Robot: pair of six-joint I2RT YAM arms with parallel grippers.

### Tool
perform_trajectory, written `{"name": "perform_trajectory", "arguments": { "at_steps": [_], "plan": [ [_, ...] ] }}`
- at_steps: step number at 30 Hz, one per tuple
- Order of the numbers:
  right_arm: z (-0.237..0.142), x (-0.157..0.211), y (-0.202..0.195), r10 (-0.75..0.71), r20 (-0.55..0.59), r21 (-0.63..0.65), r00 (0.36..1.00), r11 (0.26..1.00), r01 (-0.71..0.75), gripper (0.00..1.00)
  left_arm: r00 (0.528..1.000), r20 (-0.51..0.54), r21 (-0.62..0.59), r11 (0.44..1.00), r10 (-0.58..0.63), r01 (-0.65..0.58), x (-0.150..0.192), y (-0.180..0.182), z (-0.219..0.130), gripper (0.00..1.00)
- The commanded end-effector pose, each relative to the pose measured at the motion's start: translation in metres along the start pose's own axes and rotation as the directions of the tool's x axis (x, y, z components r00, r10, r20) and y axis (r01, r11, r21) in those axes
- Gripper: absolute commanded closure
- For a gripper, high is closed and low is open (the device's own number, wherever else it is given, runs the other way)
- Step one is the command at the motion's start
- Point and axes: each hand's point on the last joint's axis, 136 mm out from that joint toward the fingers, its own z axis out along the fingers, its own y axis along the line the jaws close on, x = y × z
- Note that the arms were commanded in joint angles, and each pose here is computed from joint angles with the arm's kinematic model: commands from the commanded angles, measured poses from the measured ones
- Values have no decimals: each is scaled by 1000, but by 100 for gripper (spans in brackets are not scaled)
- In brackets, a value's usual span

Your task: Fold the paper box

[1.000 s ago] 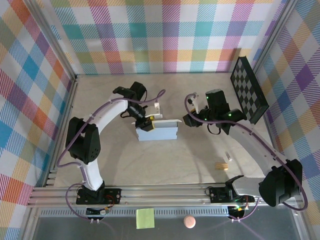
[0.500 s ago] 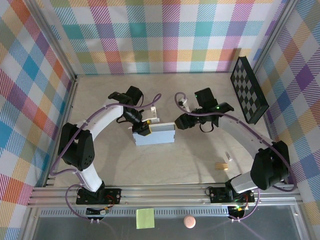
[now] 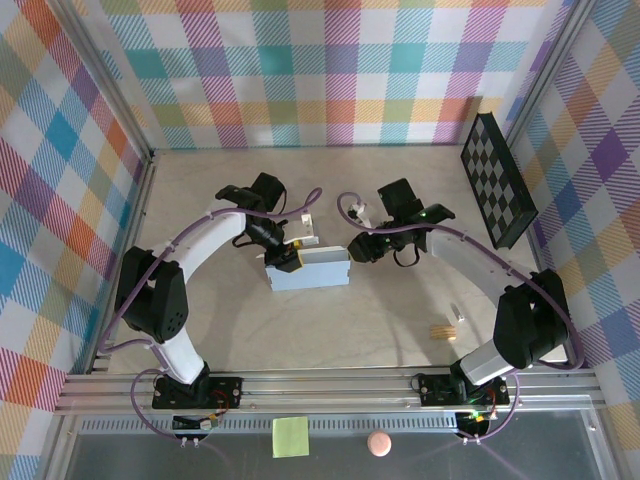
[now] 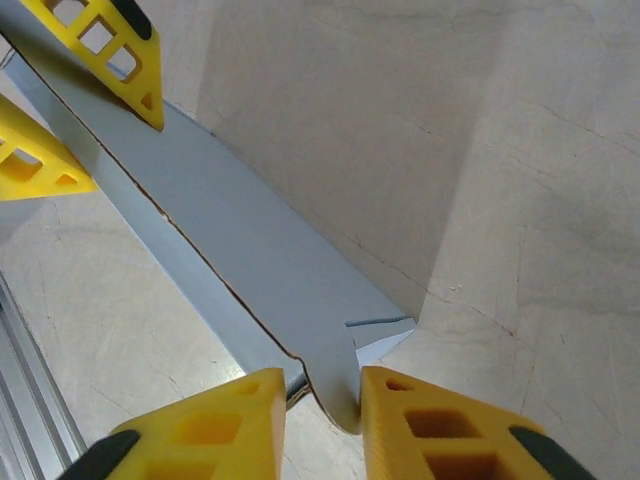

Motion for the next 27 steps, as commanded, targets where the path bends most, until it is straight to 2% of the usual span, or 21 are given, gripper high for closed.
{"name": "perform_trajectory", "arguments": {
  "at_steps": [1,11,14,18,27],
  "plan": [
    [-4,-11,5,-12,15,3,1000,1000,12,77,1000,-2,-1,1000,-10,10,3,-4,0,64],
    [-1,-16,8,14,-10,38,1000,999,-14,90,1000,1,-22,1000,-17,17,2,-1,3,65],
    [-1,-18,9,61,-17,64,998,996,-60,93,1000,-1,-34,999,-21,21,3,0,3,65],
    [0,-17,8,86,-23,91,996,992,-83,85,1000,1,-51,998,-21,21,4,1,4,64],
    [5,-13,0,103,-27,126,994,987,-98,82,1000,2,-53,998,-22,22,4,1,5,64]
  ]
}}
